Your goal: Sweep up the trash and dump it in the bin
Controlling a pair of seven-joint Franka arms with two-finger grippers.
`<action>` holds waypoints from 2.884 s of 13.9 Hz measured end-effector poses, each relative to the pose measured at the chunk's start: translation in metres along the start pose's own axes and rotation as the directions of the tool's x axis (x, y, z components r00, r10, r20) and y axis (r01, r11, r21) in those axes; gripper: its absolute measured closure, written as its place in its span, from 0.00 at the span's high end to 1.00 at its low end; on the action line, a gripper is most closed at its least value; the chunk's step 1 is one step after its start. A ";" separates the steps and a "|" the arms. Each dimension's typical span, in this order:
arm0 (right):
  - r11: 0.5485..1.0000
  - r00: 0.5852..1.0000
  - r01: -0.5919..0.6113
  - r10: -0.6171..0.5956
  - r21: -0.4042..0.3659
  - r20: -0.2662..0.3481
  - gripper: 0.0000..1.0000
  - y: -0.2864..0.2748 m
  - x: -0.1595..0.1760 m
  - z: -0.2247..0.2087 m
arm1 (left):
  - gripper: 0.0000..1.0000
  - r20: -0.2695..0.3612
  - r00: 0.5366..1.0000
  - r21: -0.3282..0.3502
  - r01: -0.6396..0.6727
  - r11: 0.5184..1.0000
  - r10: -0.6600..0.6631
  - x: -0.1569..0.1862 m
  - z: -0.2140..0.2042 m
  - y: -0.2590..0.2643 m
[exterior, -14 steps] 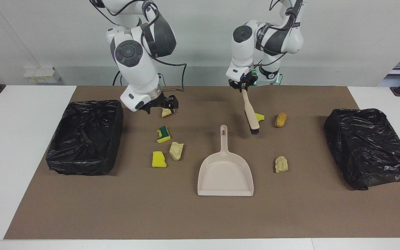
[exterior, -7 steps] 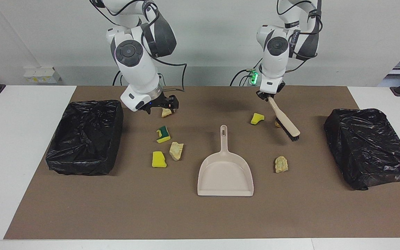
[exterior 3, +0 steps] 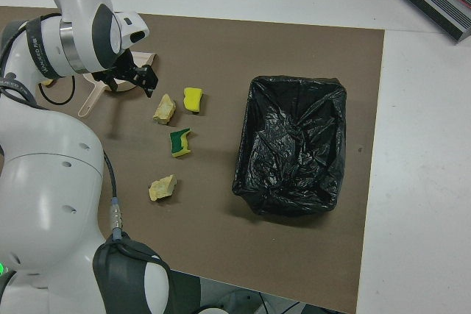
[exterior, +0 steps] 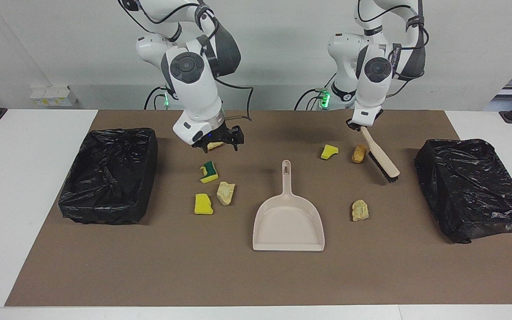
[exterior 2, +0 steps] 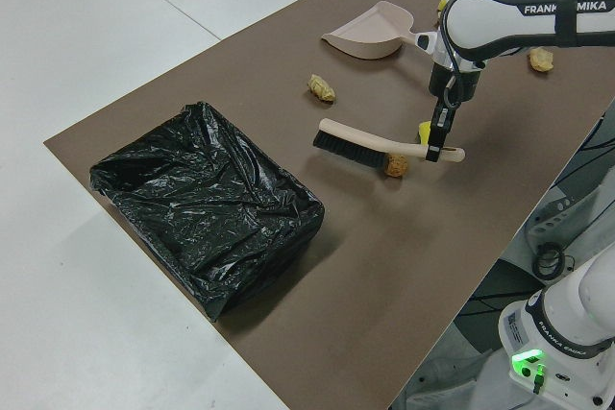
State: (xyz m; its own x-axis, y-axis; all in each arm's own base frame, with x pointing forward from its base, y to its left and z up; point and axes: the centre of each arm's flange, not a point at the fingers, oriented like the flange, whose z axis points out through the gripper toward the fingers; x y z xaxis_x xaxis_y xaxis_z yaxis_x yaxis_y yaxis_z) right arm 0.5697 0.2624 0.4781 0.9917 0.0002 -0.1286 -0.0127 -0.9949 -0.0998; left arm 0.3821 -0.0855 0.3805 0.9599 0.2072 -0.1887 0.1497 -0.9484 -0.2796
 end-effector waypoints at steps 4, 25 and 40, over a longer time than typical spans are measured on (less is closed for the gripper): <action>0.997 0.998 -0.067 0.067 -0.027 -0.013 1.00 -0.063 -0.005 0.048 | 0.28 0.013 0.952 -0.013 -0.305 0.952 0.305 0.004 0.006 -0.019; 0.991 0.987 -0.054 0.034 -0.125 -0.156 0.52 -0.184 0.007 0.141 | 0.28 -0.081 0.790 -0.104 -0.613 0.783 0.607 0.098 -0.086 -0.039; 0.974 0.977 0.166 -0.183 -0.153 -0.106 0.32 -0.102 0.043 0.069 | 0.28 -0.173 0.517 -0.033 -0.854 0.520 0.838 0.242 -0.033 -0.044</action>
State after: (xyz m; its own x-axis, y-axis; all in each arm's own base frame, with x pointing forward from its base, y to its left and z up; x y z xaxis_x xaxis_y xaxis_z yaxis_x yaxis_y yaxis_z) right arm 0.6045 0.3708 0.4146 0.9851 0.1720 -0.0026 0.1720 -0.9846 0.0320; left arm 0.6155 -0.0018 0.3785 0.6627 -0.7295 -0.1694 -0.7339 -0.6776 0.0467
